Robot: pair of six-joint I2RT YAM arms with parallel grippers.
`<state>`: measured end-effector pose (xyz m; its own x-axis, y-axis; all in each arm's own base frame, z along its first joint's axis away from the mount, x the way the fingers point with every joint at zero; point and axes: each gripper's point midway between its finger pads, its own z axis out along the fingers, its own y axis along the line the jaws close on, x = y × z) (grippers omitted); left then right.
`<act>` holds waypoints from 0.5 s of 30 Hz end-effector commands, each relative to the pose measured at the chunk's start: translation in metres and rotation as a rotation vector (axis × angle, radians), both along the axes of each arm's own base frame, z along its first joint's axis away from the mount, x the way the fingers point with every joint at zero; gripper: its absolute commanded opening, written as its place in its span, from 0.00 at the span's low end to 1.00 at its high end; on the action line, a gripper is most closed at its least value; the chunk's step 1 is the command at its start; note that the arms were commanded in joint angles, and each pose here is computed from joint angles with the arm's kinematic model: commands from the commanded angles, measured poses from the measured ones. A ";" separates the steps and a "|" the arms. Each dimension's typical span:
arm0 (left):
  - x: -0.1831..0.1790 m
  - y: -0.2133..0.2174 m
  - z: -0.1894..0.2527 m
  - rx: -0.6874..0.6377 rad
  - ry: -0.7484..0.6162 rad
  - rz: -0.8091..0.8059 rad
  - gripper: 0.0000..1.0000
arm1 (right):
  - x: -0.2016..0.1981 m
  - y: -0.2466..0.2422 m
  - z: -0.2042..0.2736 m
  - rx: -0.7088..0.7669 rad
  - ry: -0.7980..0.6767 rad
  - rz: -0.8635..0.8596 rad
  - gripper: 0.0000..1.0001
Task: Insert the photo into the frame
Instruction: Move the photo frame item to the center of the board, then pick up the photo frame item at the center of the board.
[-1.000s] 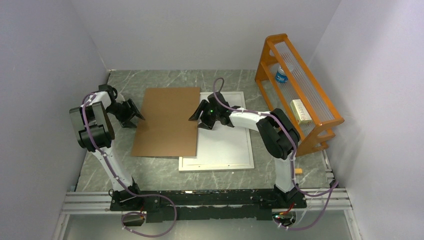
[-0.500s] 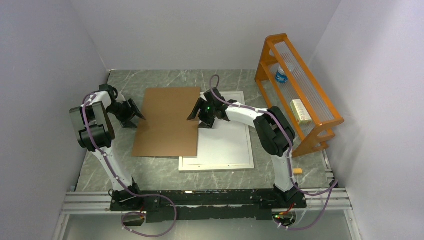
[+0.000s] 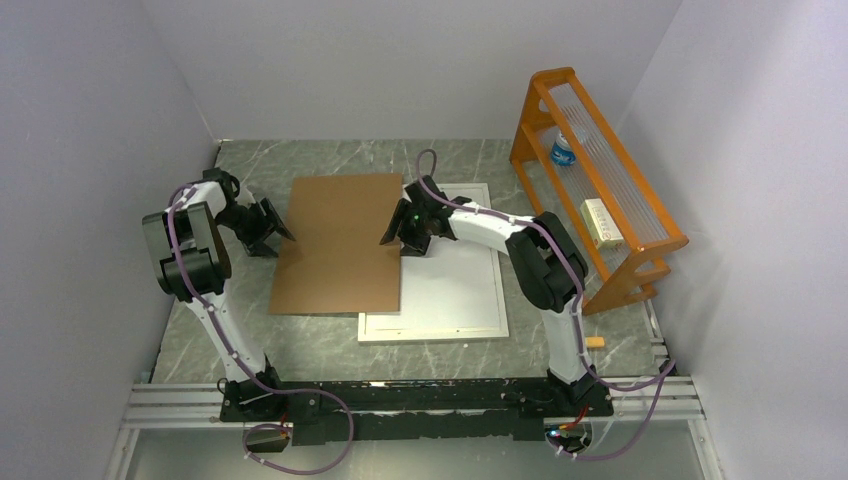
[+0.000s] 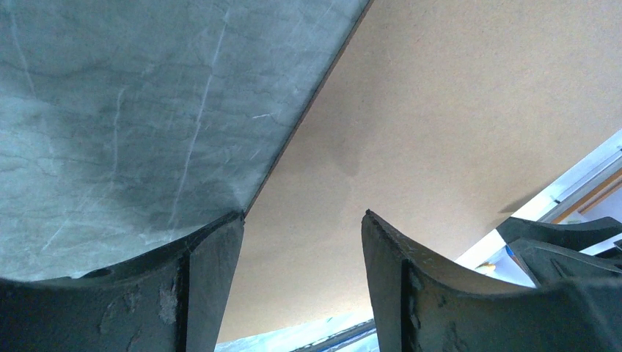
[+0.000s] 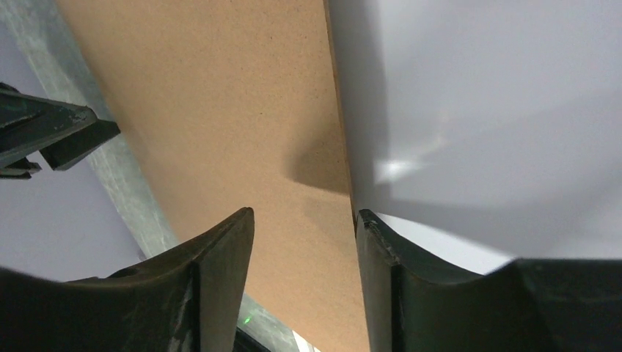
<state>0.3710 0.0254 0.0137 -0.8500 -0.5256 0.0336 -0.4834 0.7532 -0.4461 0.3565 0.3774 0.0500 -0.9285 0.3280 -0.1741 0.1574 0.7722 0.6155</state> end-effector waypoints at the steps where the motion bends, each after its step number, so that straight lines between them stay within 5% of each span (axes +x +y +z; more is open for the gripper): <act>1: -0.070 -0.032 -0.069 -0.046 0.304 -0.087 0.69 | -0.001 0.046 0.064 0.263 -0.142 0.124 0.54; 6: -0.065 -0.037 -0.065 -0.080 0.284 -0.090 0.68 | -0.019 0.055 0.132 0.441 -0.241 0.187 0.44; 11: -0.064 -0.043 -0.063 -0.123 0.270 -0.096 0.64 | -0.032 0.064 0.151 0.573 -0.252 0.242 0.30; 15: -0.063 -0.046 -0.061 -0.143 0.262 -0.099 0.63 | -0.038 0.073 0.141 0.615 -0.216 0.277 0.41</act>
